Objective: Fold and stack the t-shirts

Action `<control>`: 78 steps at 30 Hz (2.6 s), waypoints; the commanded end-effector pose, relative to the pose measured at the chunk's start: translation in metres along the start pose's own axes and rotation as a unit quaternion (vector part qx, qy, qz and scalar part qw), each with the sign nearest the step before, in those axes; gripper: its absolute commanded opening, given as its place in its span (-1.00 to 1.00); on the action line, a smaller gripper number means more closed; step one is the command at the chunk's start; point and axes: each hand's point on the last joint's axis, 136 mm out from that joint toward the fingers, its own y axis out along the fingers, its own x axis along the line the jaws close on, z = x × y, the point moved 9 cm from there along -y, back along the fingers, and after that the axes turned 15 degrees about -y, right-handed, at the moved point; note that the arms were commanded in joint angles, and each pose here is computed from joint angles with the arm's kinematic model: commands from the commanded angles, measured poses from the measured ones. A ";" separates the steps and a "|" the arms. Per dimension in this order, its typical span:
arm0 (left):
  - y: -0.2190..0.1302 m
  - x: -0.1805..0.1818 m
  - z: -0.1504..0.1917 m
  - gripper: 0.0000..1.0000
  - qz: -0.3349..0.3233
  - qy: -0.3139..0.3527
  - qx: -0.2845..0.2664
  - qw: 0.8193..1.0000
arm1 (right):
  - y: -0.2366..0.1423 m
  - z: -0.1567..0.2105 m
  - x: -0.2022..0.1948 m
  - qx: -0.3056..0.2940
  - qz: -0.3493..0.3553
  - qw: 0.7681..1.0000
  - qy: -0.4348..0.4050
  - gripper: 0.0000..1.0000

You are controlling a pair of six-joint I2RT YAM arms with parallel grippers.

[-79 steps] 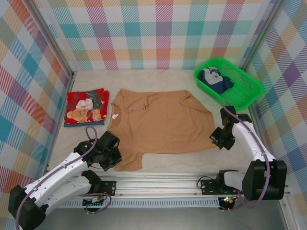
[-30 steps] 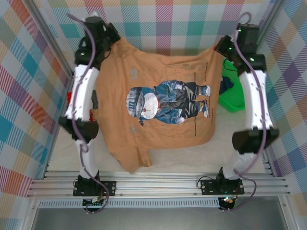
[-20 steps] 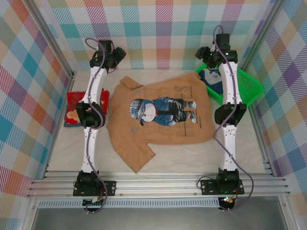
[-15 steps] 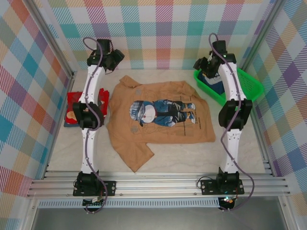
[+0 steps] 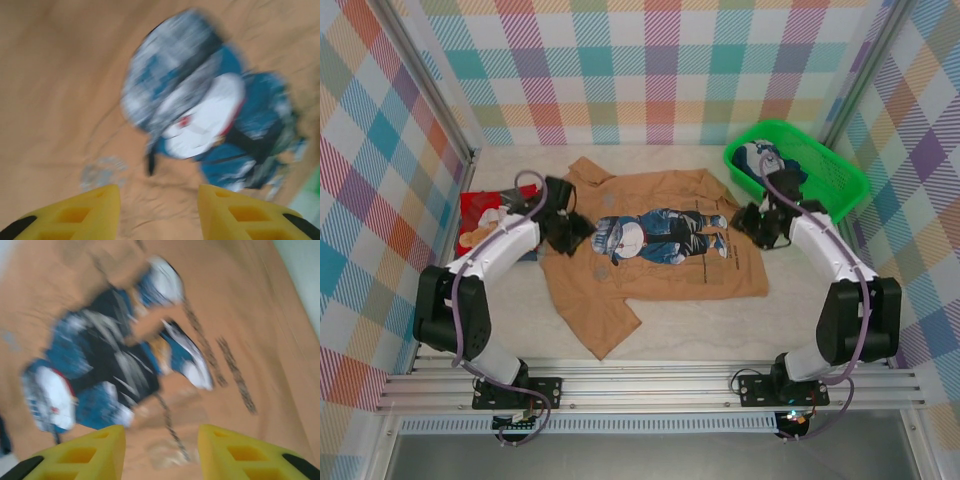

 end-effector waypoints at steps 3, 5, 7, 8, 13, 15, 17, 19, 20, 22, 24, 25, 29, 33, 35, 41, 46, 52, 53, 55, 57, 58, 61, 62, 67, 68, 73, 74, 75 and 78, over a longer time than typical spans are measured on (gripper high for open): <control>0.025 0.041 0.018 -0.14 -0.051 -0.029 0.015 0.998 | 0.024 0.046 -0.032 0.062 0.035 0.994 0.077 -0.20; 0.030 0.053 0.016 -0.15 -0.066 -0.036 -0.001 0.997 | 0.032 0.050 -0.043 0.080 0.046 0.990 0.108 -0.23; 0.036 0.060 0.013 -0.15 -0.070 -0.044 -0.008 0.997 | 0.039 0.049 -0.051 0.084 0.050 0.987 0.127 -0.26; 0.038 0.063 0.011 -0.15 -0.073 -0.041 -0.015 0.996 | 0.042 0.047 -0.053 0.086 0.054 0.986 0.131 -0.27; 0.044 0.077 -0.007 -0.17 -0.109 -0.050 -0.049 0.992 | 0.047 0.043 -0.066 0.107 0.104 0.977 0.154 -0.33; 0.045 0.082 -0.015 -0.17 -0.125 -0.048 -0.063 0.989 | 0.055 0.048 -0.071 0.139 0.115 0.969 0.167 -0.35; 0.046 0.090 -0.021 -0.17 -0.145 -0.050 -0.070 0.986 | 0.062 0.058 -0.074 0.164 0.121 0.963 0.178 -0.38; 0.048 0.099 -0.023 -0.18 -0.159 -0.054 -0.067 0.984 | 0.062 0.068 -0.075 0.177 0.135 0.957 0.184 -0.39; 0.048 0.103 -0.022 -0.19 -0.168 -0.052 -0.071 0.982 | 0.061 0.073 -0.075 0.181 0.141 0.956 0.185 -0.38; 0.043 0.111 -0.020 -0.20 -0.183 -0.051 -0.080 0.979 | 0.058 0.082 -0.073 0.186 0.150 0.953 0.186 -0.37; 0.034 0.119 -0.018 -0.21 -0.192 -0.054 -0.096 0.975 | 0.053 0.091 -0.069 0.191 0.155 0.952 0.183 -0.36; 0.031 0.120 -0.018 -0.21 -0.189 -0.055 -0.101 0.975 | 0.051 0.093 -0.067 0.192 0.157 0.952 0.181 -0.35; 0.028 0.106 -0.014 -0.10 -0.139 -0.040 -0.082 0.986 | 0.043 0.091 -0.064 0.168 0.162 0.958 0.165 -0.28; 0.000 0.071 -0.007 0.11 -0.112 0.021 -0.077 0.991 | 0.032 0.064 -0.054 0.142 0.168 0.968 0.118 -0.23; -0.020 0.068 -0.001 0.19 -0.128 0.033 -0.081 0.988 | 0.020 0.054 -0.051 0.126 0.187 0.969 0.105 -0.21; -0.044 0.099 0.044 0.03 -0.167 0.052 0.000 0.985 | -0.012 0.070 -0.057 0.123 0.205 0.959 0.153 -0.11; -0.028 0.141 0.096 -0.05 -0.178 0.058 0.096 0.978 | -0.009 0.097 -0.061 0.153 0.178 0.954 0.188 -0.14; 0.006 0.159 0.113 0.07 -0.168 0.054 0.125 0.976 | 0.002 0.104 -0.069 0.182 0.175 0.951 0.181 -0.12; 0.011 0.163 0.118 0.04 -0.175 0.050 0.129 0.975 | 0.002 0.105 -0.071 0.182 0.174 0.950 0.185 -0.11; 0.014 0.167 0.126 0.03 -0.184 0.056 0.119 0.974 | -0.001 0.105 -0.076 0.176 0.173 0.950 0.192 -0.11; 0.014 0.172 0.132 0.03 -0.172 0.053 0.112 0.977 | -0.003 0.105 -0.082 0.169 0.167 0.951 0.197 -0.10; 0.015 0.175 0.132 0.02 -0.170 0.047 0.112 0.978 | -0.003 0.104 -0.083 0.169 0.163 0.951 0.199 -0.11; 0.020 0.183 0.131 -0.09 -0.166 0.039 0.106 0.980 | 0.001 0.104 -0.085 0.172 0.149 0.953 0.200 -0.19; 0.022 0.184 0.130 -0.14 -0.164 0.040 0.100 0.981 | 0.004 0.105 -0.085 0.175 0.142 0.953 0.201 -0.23; 0.038 0.176 0.132 -0.37 -0.150 0.038 0.097 0.983 | 0.011 0.117 -0.088 0.192 0.135 0.947 0.221 -0.24; 0.040 0.172 0.132 -0.41 -0.151 0.043 0.093 0.983 | 0.012 0.118 -0.089 0.194 0.135 0.946 0.224 -0.24; 0.045 0.149 0.132 -0.82 -0.132 0.057 0.076 0.987 | 0.023 0.123 -0.094 0.196 0.136 0.942 0.235 -0.34; 0.044 0.144 0.132 -0.95 -0.129 0.058 0.072 0.987 | 0.026 0.122 -0.095 0.192 0.136 0.943 0.236 -0.40; 0.043 0.140 0.132 -1.00 -0.123 0.061 0.068 0.988 | 0.029 0.121 -0.096 0.189 0.134 0.944 0.236 -0.51; 0.035 0.131 0.132 -1.00 -0.115 0.071 0.059 0.989 | 0.035 0.116 -0.098 0.174 0.135 0.949 0.227 -0.78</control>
